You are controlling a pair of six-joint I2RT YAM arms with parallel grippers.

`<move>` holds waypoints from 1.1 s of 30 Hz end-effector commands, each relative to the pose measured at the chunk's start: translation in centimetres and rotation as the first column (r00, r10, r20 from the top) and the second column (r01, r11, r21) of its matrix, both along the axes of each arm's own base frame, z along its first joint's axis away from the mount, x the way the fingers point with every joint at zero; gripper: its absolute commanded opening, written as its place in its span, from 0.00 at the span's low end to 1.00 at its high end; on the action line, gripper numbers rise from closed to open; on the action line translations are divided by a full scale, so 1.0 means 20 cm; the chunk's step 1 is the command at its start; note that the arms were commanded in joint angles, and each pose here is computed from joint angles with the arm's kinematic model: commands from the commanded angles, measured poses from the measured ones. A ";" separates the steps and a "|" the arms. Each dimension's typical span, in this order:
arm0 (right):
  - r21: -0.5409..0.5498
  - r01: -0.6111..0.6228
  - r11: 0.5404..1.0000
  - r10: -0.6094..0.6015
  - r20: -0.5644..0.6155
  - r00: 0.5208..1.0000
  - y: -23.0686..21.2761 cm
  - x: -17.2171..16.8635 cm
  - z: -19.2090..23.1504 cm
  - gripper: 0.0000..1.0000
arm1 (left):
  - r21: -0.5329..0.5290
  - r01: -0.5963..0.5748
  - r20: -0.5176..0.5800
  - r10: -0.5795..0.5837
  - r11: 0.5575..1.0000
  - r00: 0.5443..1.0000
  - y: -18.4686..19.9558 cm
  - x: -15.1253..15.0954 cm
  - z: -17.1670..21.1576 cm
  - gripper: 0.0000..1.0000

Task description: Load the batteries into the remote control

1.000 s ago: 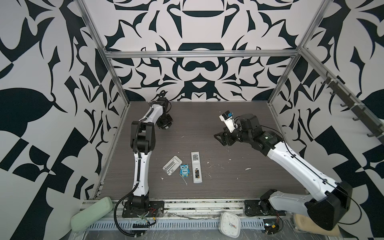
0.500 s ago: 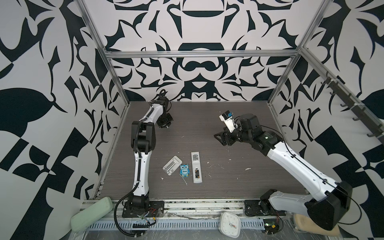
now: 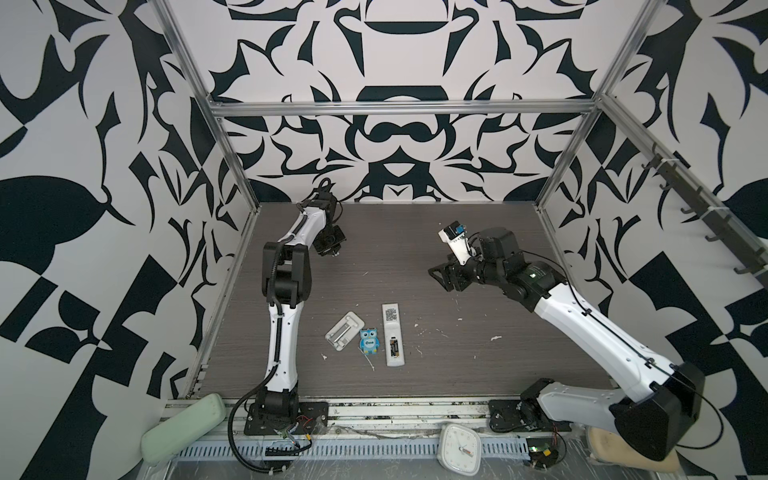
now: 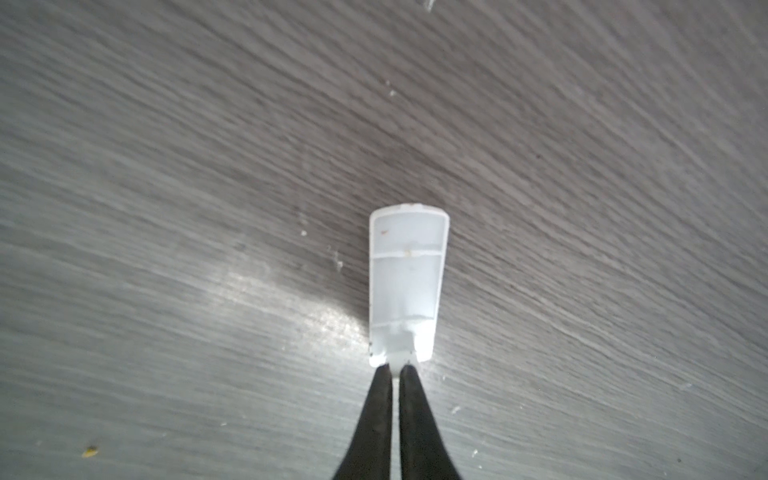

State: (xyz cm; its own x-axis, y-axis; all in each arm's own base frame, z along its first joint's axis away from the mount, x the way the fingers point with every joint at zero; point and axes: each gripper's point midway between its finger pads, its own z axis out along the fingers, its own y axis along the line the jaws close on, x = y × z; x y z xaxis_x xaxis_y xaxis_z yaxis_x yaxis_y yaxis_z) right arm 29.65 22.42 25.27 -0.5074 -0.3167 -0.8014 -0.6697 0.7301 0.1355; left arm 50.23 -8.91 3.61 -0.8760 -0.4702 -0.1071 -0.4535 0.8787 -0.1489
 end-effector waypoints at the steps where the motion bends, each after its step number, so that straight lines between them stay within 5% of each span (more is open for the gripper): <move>1: 0.008 0.000 1.000 -0.001 0.050 0.999 0.00 0.01 0.05 0.78 | 0.006 0.006 -0.029 -0.006 1.000 1.000 0.02 -0.04 0.02 0.11; 7: 0.014 0.000 1.000 0.000 0.047 0.999 0.00 0.01 0.05 0.78 | 0.009 0.025 -0.036 -0.024 1.000 0.999 0.01 -0.03 0.00 0.27; 33: 0.000 0.002 1.000 -0.002 0.056 0.998 -0.01 0.02 0.04 0.78 | 0.030 0.051 -0.071 -0.048 0.998 0.996 0.03 -0.03 -0.08 0.28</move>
